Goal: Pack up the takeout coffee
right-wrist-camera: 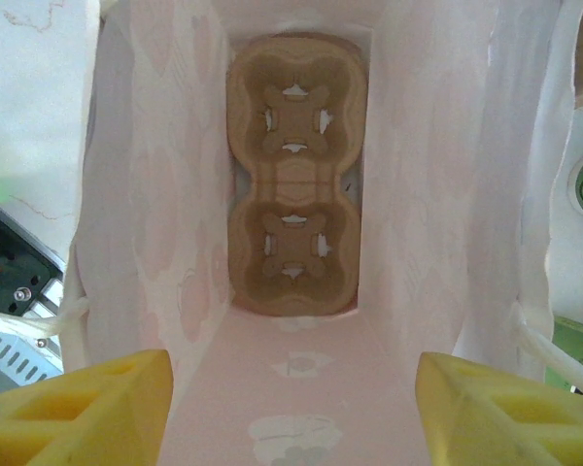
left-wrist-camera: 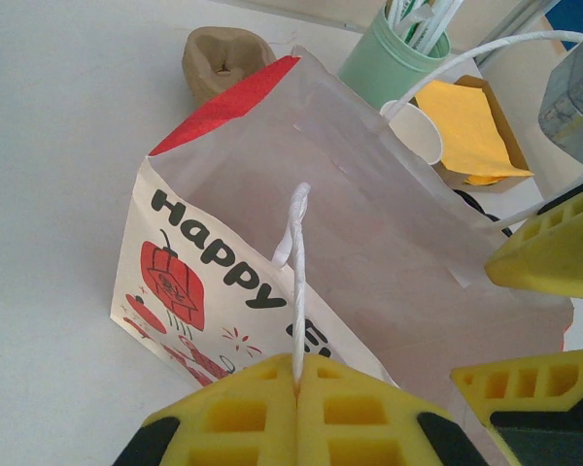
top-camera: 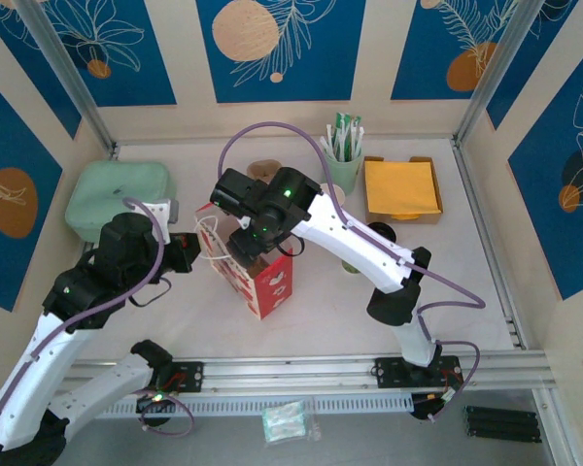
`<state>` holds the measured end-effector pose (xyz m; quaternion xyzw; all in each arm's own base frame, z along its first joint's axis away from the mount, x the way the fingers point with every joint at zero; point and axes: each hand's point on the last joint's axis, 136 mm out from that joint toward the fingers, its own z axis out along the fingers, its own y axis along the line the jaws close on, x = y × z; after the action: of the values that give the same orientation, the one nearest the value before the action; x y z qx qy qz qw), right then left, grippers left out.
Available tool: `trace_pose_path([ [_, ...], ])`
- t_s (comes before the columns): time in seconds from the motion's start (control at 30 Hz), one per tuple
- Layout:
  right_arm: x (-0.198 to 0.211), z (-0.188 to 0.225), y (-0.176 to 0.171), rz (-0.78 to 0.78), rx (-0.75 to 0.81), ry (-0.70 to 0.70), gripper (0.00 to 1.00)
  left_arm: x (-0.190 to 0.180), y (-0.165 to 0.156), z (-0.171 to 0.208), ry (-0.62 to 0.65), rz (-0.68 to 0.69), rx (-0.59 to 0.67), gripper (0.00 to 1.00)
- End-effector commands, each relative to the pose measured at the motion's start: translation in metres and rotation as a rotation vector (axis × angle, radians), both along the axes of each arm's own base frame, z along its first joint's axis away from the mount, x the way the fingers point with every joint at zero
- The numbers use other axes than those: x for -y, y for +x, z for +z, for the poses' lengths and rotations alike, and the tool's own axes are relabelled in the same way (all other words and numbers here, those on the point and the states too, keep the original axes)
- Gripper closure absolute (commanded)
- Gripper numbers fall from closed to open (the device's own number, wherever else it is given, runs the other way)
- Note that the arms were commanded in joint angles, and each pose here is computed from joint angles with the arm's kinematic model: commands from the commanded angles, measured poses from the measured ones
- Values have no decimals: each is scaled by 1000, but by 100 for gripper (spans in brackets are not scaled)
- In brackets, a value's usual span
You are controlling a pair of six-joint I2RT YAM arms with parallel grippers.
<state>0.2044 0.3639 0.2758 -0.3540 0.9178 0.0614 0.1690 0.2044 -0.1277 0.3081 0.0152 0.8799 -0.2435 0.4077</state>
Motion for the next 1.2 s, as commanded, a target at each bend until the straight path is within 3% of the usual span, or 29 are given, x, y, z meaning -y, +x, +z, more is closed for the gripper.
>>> trace_pose_path([
  [0.0, 7, 16, -5, 15, 27, 21, 33, -4, 3, 10, -2, 16, 35, 100],
  [0.3, 4, 26, -3, 12, 43, 63, 32, -4, 3, 17, -6, 16, 54, 87],
  [0.9, 15, 66, 3, -43, 119, 190, 32, -4, 1, 63, -33, -5, 149, 40],
  [1.03, 25, 77, 6, -70, 159, 208, 33, -3, 0, 76, -48, -14, 172, 26],
  [1.17, 42, 84, 12, -116, 211, 213, 33, 1, -1, 85, -61, -36, 178, 0],
])
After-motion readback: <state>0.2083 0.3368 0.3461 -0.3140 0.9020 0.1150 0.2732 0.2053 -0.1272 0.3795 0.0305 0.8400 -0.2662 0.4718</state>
